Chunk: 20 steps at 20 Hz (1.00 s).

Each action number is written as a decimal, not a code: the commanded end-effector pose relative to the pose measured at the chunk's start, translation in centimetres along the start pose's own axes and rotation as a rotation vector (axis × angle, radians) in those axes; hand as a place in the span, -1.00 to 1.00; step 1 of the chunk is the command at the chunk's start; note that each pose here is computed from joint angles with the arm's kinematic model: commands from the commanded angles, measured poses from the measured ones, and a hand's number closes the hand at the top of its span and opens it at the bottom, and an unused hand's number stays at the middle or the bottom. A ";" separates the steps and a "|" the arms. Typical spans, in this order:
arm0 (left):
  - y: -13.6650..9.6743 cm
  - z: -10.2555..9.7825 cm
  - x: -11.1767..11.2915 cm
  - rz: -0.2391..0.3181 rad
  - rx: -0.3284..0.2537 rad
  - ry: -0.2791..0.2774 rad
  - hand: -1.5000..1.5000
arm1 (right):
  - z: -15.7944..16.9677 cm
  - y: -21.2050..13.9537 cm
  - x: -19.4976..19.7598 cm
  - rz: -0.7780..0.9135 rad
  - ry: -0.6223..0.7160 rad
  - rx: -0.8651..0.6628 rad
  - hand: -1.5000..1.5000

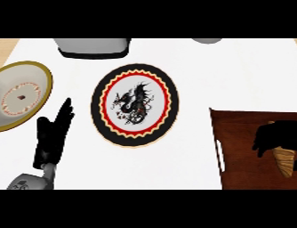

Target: Pick the croissant from the tray and place it in the plate

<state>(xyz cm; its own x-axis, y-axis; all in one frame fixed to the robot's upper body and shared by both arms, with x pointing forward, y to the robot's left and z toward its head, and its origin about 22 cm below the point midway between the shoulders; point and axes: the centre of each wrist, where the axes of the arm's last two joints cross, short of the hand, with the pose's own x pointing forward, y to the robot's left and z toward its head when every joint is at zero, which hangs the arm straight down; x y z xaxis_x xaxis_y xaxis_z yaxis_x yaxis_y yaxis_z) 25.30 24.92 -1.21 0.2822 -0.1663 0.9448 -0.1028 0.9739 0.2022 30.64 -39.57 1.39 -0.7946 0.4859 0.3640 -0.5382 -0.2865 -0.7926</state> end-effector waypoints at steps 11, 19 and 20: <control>0.8 0.4 -0.7 -0.007 0.007 0.024 0.00 | -11.3 -3.5 2.1 -0.084 0.055 -0.324 1.00; 0.5 0.1 0.1 -0.006 -0.003 0.019 0.00 | -19.5 -6.7 5.2 -0.237 0.362 -0.617 1.00; 0.5 0.2 0.0 -0.011 -0.009 0.020 0.00 | -20.6 -7.5 6.0 -0.248 0.406 -0.659 1.00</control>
<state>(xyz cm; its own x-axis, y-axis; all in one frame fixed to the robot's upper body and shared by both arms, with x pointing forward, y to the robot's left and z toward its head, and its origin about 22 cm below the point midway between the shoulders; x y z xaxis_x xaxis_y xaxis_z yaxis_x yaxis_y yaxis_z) 25.11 25.40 -1.05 0.2969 -0.1694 0.9398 -0.0975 0.9736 0.2063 35.12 -23.75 -1.04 -0.5581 0.7253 0.4030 -0.4017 0.1888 -0.8961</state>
